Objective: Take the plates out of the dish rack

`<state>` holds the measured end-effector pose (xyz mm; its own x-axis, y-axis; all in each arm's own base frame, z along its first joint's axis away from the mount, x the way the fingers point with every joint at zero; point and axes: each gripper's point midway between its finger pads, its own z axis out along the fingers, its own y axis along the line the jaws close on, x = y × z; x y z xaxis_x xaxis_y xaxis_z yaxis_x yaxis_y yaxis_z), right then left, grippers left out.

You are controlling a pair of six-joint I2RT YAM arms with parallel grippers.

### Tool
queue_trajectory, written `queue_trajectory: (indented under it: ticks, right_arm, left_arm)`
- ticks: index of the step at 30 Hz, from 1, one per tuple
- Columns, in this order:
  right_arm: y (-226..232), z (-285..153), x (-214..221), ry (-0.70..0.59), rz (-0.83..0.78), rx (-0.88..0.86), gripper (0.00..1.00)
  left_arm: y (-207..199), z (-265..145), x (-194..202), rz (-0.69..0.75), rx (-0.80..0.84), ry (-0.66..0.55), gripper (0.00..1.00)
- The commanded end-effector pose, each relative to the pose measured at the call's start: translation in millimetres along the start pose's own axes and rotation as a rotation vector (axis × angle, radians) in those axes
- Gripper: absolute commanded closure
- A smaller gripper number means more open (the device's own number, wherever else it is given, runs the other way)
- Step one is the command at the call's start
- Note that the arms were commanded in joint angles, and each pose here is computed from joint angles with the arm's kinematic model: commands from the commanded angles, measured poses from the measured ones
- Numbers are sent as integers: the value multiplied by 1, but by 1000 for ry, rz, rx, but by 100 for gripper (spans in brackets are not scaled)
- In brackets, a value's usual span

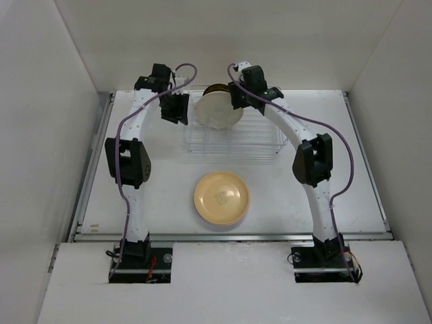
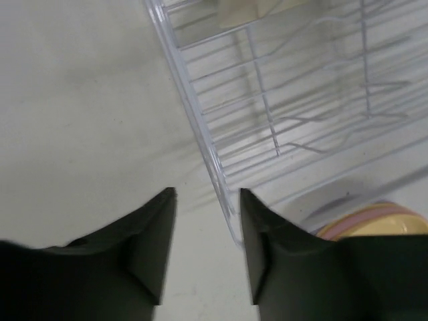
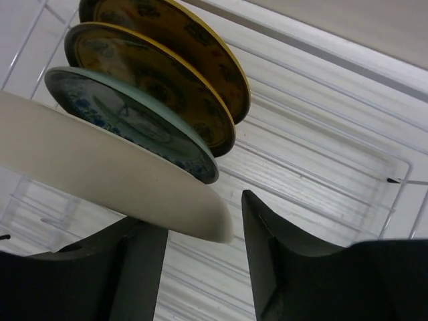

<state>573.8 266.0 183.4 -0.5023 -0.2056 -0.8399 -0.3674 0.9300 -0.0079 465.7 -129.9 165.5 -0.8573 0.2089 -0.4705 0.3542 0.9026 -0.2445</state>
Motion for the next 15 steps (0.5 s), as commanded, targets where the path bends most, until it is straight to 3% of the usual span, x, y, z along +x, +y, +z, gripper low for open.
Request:
queue_trajectory:
  ticks: [1,4,8,15]
  right_arm:
    - [13,-10,-50,-149,-30,-107,49]
    - [13,-8,-39,-123,-66,-146,74]
    - [10,-10,-32,-112,-106,-135,98]
    - [-5,-47,-64,-179,-121,-59,100]
  left_arm:
    - [16,25,5,-79,-55,44,67]
    - [14,38,14,-102,-23,84,71]
    - [11,54,24,-149,14,130,97]
    - [6,60,33,-274,11,152,100]
